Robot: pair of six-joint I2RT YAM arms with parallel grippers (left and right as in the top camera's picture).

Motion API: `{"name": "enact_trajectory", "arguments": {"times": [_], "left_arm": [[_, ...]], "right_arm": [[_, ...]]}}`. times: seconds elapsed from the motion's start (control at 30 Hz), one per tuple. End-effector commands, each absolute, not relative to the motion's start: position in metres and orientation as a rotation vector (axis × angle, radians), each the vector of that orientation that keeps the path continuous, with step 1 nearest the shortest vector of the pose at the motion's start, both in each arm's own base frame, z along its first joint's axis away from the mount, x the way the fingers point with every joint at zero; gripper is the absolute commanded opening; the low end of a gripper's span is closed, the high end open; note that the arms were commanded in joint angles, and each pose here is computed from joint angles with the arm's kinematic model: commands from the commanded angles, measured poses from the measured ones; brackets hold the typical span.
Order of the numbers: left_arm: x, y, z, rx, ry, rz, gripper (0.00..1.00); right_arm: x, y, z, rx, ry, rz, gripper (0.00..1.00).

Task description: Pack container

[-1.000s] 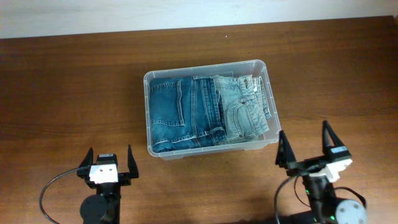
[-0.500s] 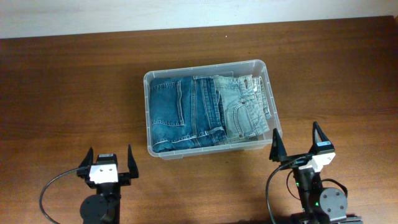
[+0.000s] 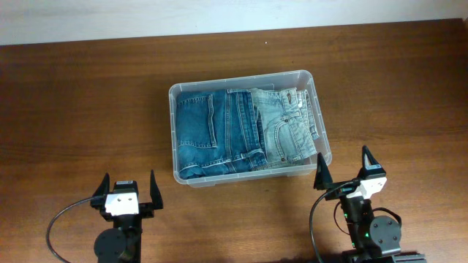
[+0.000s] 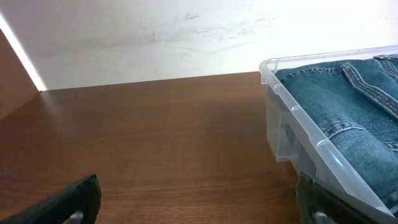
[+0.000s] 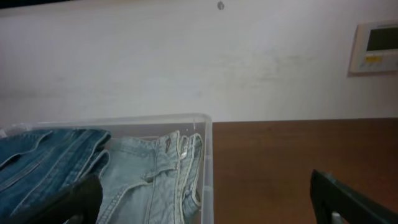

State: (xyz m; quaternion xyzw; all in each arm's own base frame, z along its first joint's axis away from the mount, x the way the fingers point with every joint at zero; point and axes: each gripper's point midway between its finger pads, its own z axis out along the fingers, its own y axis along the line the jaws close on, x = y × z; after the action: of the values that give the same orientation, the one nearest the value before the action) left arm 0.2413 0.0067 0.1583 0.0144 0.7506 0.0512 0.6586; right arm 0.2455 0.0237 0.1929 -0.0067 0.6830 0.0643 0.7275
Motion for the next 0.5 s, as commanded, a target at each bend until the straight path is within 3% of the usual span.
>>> {"name": "enact_trajectory", "arguments": {"times": [0.0, 0.47], "left_arm": [[0.241, 0.006, 0.155, 0.046, 1.7, 0.121, 0.99], [0.241, 0.006, 0.155, 0.046, 1.7, 0.121, 1.0]], "right_arm": [[0.245, 0.023, 0.19, -0.013, 1.512, 0.144, 0.98], [0.245, 0.023, 0.156, -0.012, 1.65, 0.138, 0.98]]}}
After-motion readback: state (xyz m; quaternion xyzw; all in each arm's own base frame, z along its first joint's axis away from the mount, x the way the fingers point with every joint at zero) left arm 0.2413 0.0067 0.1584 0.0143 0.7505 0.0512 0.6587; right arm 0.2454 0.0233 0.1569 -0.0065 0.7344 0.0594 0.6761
